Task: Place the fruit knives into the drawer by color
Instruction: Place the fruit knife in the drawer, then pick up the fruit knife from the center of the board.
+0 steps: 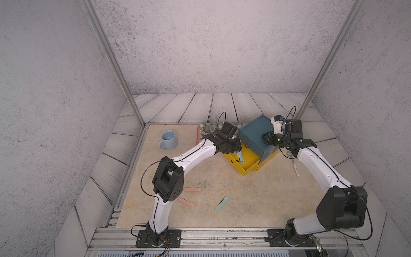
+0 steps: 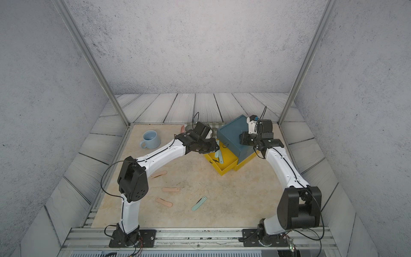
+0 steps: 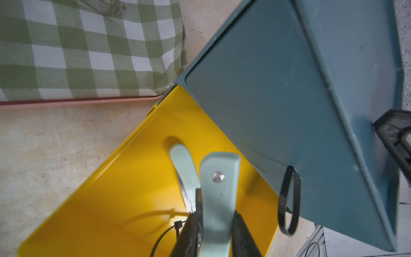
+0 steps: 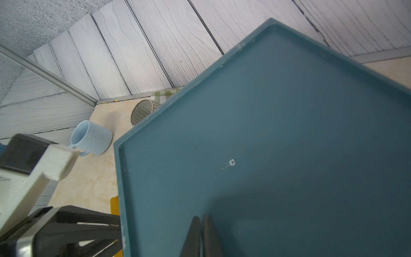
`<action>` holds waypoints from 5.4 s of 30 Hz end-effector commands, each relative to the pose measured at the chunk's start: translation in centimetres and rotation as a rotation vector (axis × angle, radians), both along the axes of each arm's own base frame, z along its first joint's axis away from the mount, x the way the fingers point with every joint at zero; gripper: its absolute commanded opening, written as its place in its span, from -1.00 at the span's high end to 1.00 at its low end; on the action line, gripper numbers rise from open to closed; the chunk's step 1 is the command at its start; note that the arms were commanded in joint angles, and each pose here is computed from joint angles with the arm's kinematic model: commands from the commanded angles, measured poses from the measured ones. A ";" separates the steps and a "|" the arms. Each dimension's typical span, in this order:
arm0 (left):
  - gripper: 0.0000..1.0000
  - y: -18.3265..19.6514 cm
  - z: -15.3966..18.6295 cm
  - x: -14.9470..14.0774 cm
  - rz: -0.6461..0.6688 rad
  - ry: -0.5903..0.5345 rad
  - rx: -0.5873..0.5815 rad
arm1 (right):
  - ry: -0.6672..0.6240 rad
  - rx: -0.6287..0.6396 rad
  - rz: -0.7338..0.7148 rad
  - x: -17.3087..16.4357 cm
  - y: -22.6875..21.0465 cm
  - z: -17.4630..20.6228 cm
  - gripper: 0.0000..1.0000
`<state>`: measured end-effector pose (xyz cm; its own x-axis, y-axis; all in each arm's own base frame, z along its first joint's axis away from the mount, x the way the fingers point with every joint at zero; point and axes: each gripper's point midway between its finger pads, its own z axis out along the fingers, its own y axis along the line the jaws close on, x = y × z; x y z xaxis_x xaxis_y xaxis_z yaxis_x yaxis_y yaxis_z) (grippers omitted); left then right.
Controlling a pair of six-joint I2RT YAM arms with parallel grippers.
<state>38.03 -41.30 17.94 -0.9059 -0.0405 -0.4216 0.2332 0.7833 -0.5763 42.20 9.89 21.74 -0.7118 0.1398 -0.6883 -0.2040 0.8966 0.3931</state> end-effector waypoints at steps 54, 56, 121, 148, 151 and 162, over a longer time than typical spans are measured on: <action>0.19 -4.5 -2.8 -0.7 -0.088 0.118 -0.035 | 0.598 -0.119 -0.042 -9.5 -2.0 -13.5 0.80; 0.19 -4.5 -1.8 -0.7 -0.091 0.103 -0.043 | 0.599 -0.118 -0.044 -9.5 -2.0 -13.5 0.80; -0.23 10.8 -15.3 -23.2 -0.463 0.129 0.758 | 0.602 -0.125 -0.044 -10.2 -2.1 -13.4 0.79; 0.48 11.3 -18.8 -23.7 -0.490 0.190 0.817 | 0.603 -0.124 -0.046 -10.2 -2.2 -13.6 0.79; 0.78 11.4 -19.2 -23.9 -0.493 0.199 0.818 | 0.601 -0.124 -0.046 -10.2 -2.2 -13.5 0.79; 1.00 12.4 -18.4 -23.9 -0.481 0.194 0.838 | 0.598 -0.117 -0.046 -10.1 -2.1 -13.6 0.79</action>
